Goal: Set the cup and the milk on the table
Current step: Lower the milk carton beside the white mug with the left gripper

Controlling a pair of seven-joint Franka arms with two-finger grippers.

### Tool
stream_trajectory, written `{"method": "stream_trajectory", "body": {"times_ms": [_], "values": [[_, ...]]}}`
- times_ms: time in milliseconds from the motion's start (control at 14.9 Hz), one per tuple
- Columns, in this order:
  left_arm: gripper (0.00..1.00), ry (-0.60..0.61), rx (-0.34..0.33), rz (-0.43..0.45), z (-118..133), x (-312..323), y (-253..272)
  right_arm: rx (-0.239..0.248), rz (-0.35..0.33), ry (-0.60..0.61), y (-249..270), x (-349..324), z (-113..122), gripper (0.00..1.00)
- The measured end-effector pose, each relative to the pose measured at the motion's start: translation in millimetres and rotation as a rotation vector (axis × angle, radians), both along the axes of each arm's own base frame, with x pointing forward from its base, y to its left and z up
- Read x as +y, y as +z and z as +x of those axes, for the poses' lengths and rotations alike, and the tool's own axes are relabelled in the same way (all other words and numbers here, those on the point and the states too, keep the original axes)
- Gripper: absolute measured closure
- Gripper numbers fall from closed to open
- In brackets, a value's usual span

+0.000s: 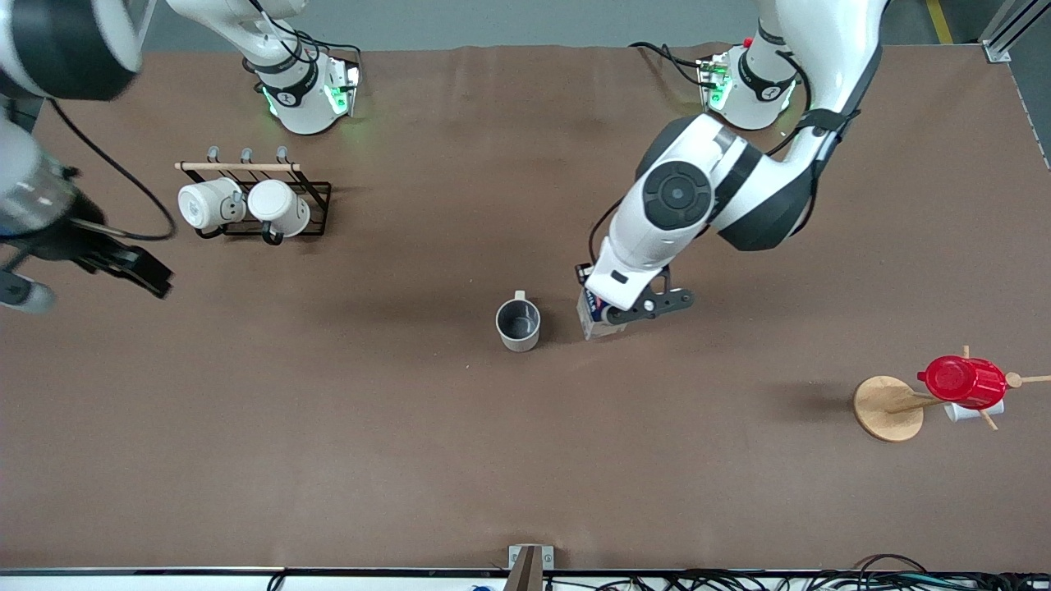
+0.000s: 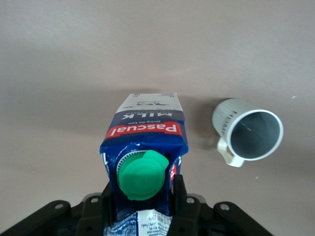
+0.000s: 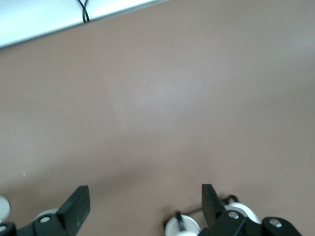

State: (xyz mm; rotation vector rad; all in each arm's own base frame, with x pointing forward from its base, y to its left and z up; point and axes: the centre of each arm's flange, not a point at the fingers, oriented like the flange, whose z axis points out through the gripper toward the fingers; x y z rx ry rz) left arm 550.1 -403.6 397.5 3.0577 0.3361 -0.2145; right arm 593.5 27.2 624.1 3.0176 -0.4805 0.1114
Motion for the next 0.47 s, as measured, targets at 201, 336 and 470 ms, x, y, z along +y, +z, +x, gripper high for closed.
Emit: {"method": "stream_trajectory", "body": {"times_ms": [201, 336, 470], "values": [[0.52, -0.011, -0.006, -0.026, 1.1, -16.4, -12.6, 0.052, 0.065, 0.040, 16.6, -70.9, -24.6, 0.00], [0.52, -0.023, -0.006, -0.039, -1.5, -27.9, -25.8, 0.065, 0.104, 0.048, 18.1, -100.6, -34.4, 0.00], [0.52, -0.038, -0.006, -0.050, -6.9, -40.7, -35.5, 0.066, 0.121, 0.057, 16.1, -108.1, -35.2, 0.00]]}}
